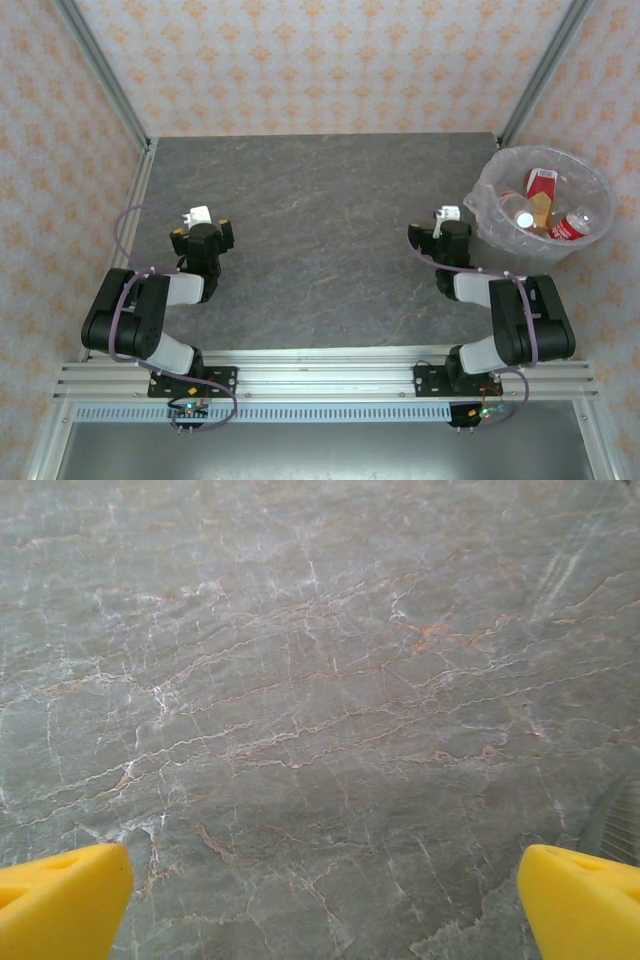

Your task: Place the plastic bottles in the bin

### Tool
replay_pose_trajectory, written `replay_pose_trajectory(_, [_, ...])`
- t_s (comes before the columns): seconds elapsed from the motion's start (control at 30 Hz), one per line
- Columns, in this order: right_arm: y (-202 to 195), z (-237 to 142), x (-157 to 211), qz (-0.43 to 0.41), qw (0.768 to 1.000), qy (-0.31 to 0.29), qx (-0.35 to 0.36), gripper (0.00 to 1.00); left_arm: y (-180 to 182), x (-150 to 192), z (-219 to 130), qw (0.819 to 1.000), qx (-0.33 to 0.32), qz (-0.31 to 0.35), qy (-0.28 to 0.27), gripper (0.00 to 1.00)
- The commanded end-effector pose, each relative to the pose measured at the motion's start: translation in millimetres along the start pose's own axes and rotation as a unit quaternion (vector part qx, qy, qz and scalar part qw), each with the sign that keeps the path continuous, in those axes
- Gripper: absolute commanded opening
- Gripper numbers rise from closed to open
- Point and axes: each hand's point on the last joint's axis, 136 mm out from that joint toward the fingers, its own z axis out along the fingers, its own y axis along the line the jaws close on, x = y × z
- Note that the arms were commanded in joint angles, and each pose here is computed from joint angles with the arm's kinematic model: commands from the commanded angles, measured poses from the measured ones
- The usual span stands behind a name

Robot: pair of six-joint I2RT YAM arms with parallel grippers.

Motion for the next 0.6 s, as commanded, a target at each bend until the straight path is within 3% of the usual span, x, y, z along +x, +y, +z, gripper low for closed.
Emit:
replay_pose_trajectory(0.0, [-5.9, -11.6, -26.8, 0.012, 0.997, -0.08, 0.008, 0.99, 0.1, -17.4, 0.0, 1.0, -0.006, -0.006, -0.029, 1.0])
replay_pose_trajectory(0.3, [-9.8, -6.2, -15.5, 0.023, 0.995, -0.102, 0.008, 0.99, 0.1, -17.4, 0.1, 1.0, -0.006, -0.007, -0.029, 1.0])
replay_pose_trajectory(0.5, [-36.8, 15.6, -15.3, 0.081, 0.995, -0.038, 0.043, 0.99, 0.1, -17.6, 0.0, 1.0, -0.006, -0.007, -0.029, 1.0])
replay_pose_trajectory(0.57, [-37.3, 15.5, -16.3, 0.084, 0.995, -0.044, 0.039, 0.99, 0.1, -17.5, 0.0, 1.0, -0.006, -0.006, -0.029, 1.0])
